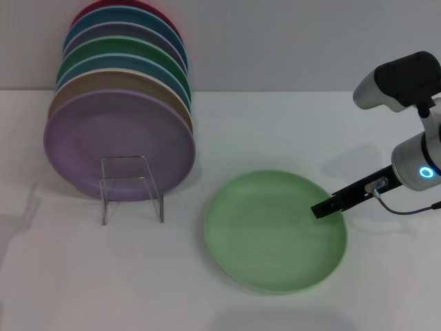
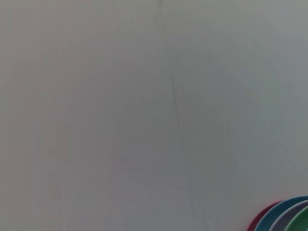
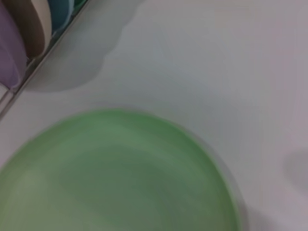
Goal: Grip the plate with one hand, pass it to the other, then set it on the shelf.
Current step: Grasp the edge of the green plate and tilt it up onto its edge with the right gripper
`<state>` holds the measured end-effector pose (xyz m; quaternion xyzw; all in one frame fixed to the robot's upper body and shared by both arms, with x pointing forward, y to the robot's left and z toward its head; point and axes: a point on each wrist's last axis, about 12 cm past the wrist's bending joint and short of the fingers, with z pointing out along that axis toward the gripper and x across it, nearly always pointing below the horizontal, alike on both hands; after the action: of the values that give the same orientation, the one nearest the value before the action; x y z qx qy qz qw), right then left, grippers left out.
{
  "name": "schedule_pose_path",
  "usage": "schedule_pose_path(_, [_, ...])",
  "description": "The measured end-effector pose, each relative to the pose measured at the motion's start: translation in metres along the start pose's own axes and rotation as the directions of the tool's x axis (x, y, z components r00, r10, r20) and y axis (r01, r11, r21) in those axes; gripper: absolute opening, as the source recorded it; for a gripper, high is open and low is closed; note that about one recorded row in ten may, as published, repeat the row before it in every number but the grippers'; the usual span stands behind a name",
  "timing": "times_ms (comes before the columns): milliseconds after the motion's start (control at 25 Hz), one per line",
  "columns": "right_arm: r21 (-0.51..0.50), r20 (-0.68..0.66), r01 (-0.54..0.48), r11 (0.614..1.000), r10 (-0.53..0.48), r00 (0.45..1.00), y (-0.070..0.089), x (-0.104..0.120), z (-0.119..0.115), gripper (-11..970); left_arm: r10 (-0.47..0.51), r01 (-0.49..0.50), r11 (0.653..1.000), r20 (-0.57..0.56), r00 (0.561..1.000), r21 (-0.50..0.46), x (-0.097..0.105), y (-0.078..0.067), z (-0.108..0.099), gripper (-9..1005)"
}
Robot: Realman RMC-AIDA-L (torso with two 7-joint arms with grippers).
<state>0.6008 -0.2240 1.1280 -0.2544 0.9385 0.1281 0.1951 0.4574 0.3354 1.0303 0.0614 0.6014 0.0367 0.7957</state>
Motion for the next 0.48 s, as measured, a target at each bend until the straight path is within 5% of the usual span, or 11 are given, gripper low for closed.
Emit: schedule_pose_path(480, [0.003, -0.025, -0.004, 1.0, 0.004, 1.0, 0.0007, 0.0002, 0.0084, 762, 0.0, 0.0, 1.0, 0.005, 1.0, 0.004, -0.0005, -0.0004, 0.0044, 780])
